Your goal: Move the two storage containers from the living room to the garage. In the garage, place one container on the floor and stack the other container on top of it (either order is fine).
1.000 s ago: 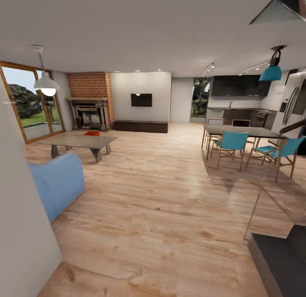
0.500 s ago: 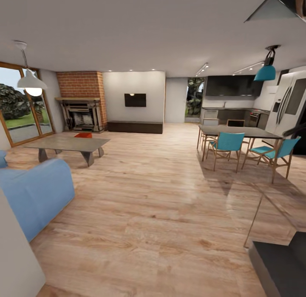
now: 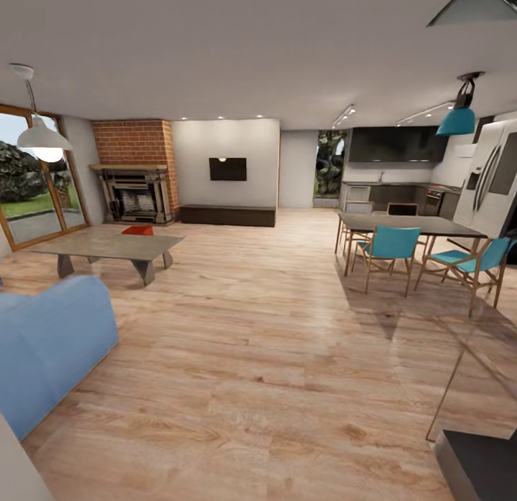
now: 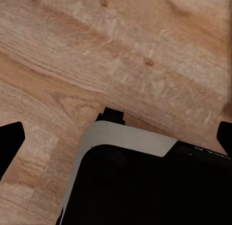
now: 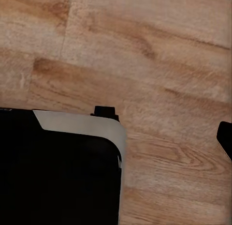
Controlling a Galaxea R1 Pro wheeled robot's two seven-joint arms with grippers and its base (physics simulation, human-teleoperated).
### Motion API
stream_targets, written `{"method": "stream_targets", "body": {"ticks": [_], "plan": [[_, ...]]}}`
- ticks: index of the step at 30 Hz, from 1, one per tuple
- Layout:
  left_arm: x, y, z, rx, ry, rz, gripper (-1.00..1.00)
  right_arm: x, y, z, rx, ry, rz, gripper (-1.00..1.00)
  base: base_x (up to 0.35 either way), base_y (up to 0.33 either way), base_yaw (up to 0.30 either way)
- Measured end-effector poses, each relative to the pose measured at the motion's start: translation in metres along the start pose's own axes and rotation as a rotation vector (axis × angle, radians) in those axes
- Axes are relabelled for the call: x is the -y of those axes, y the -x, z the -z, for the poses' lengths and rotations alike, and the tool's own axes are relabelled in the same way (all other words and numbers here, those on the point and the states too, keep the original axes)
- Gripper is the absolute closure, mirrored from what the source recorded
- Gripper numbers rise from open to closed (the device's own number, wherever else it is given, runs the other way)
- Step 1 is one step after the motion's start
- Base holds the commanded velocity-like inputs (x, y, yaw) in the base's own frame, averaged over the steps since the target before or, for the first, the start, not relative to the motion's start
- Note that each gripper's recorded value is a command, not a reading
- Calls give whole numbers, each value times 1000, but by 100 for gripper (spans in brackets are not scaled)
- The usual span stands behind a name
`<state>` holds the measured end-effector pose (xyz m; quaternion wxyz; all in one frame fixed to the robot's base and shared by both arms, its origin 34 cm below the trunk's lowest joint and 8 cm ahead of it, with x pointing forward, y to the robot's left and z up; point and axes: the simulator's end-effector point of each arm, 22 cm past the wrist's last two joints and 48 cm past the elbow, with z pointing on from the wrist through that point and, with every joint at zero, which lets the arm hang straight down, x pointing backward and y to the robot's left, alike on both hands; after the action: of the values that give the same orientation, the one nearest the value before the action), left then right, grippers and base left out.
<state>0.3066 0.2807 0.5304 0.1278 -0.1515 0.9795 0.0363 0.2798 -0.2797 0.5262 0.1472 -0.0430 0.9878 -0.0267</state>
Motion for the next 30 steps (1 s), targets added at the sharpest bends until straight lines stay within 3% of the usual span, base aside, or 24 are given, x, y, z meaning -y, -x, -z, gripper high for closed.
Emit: {"method": "stream_targets", "body": {"ticks": [30], "plan": [[1, 4, 0, 17, -2, -14, -100, -2, 1, 0, 2, 3, 0, -100, 325, 0, 0]]}}
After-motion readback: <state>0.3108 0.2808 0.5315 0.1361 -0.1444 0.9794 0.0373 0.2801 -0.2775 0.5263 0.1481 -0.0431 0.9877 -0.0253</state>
